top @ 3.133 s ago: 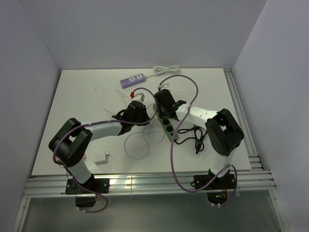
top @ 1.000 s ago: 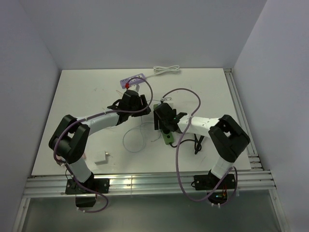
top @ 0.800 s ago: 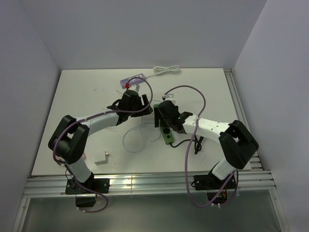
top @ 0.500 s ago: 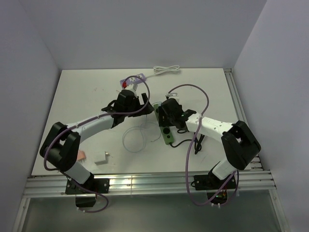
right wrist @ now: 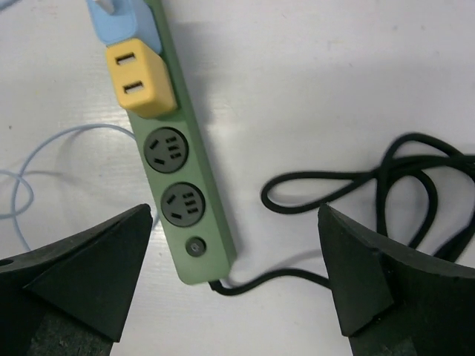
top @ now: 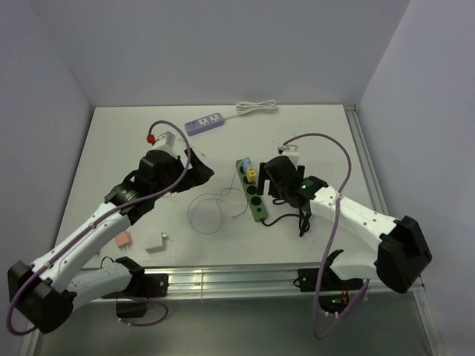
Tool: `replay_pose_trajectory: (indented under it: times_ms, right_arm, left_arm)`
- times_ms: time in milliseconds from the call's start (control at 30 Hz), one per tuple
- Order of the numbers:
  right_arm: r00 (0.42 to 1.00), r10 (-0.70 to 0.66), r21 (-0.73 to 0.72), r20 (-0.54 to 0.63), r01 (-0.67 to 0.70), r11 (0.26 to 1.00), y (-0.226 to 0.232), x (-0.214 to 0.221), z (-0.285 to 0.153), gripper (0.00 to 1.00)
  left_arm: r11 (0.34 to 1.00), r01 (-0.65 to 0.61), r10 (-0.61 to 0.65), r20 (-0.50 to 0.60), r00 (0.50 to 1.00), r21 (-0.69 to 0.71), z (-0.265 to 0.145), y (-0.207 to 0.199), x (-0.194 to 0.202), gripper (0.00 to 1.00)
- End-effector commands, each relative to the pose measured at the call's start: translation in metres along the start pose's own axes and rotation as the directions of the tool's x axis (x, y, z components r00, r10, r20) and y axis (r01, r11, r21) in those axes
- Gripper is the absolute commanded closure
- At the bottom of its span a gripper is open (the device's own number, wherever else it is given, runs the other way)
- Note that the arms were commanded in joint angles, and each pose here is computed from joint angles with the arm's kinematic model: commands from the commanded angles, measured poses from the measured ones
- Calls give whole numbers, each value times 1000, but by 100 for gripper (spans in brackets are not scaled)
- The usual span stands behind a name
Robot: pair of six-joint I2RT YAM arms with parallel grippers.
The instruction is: Insert the plug
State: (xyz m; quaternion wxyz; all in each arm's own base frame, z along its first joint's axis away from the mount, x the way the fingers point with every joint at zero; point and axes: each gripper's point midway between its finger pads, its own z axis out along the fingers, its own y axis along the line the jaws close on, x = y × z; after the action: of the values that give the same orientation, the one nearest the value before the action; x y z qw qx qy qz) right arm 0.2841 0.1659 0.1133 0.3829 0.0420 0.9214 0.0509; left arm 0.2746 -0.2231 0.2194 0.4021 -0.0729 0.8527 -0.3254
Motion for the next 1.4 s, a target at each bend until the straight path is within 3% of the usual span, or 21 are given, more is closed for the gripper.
replay_pose_trajectory:
  times_ms: [0, 33, 100, 133, 233, 300, 333, 400, 500, 533, 600, 733, 1000, 1233, 1333, 1367]
  right_arm:
    - [996, 64, 13, 56, -65, 998, -16, -7, -16, 0]
    - [995, 70, -6, 70, -70, 998, -15, -10, -20, 0]
    - [995, 67, -18, 75, -66, 998, -16, -12, -24, 0]
    - [996, 63, -30, 69, -61, 998, -14, -12, -27, 0]
    - [997, 47, -88, 64, -41, 995, -6, -14, -33, 0]
    - [996, 44, -125, 71, -34, 991, -2, -15, -38, 0]
    - [996, 47, -141, 76, -36, 989, 0, -15, -38, 0]
    - [996, 46, -177, 77, -32, 984, 4, -13, -40, 0]
    - [997, 40, -205, 61, -27, 978, 8, -7, -40, 1]
    - [998, 38, -207, 59, -25, 978, 8, -6, -40, 2]
    - [998, 34, -214, 55, -21, 977, 7, -2, -41, 2]
    - [998, 35, -238, 55, -22, 971, 6, 3, -45, 2]
    - [998, 20, -228, 64, -5, 974, -3, 9, -48, 2]
    - [998, 24, -227, 52, -12, 974, -4, 13, -47, 3]
    - [998, 25, -224, 50, -13, 975, -3, 12, -47, 3]
    - [999, 22, -222, 48, -11, 975, -3, 12, -46, 3]
  left_arm:
    - [953, 172, -158, 75, 985, -247, -38, 44, -2, 1]
    - [895, 274, -250, 112, 962, -351, -48, 65, 5, 1]
    - [829, 373, -340, 154, 928, -417, -57, 80, 12, 0]
    - [775, 461, -429, 176, 886, -432, -58, 83, 19, 1]
    - [662, 533, -547, 147, 824, -527, -57, 101, 50, 1]
    - [560, 530, -580, 155, 799, -637, -60, 126, 73, 0]
    - [483, 559, -607, 202, 768, -674, -65, 136, 79, 0]
    - [394, 574, -608, 265, 748, -717, -73, 152, 87, 1]
    - [256, 642, -627, 382, 679, -722, -91, 169, 99, 1]
    - [184, 681, -635, 443, 632, -709, -98, 174, 103, 1]
    - [113, 738, -640, 519, 567, -666, -106, 181, 106, 1]
    - [83, 787, -640, 572, 513, -612, -106, 188, 106, 1]
    - [32, 686, -614, 527, 587, -727, -83, 211, 116, 0]
    - [-16, 658, -623, 522, 583, -753, -74, 227, 127, 0]
    - [-25, 652, -634, 516, 576, -758, -72, 233, 134, 6]
    - [-26, 646, -637, 511, 577, -763, -72, 235, 138, 15]
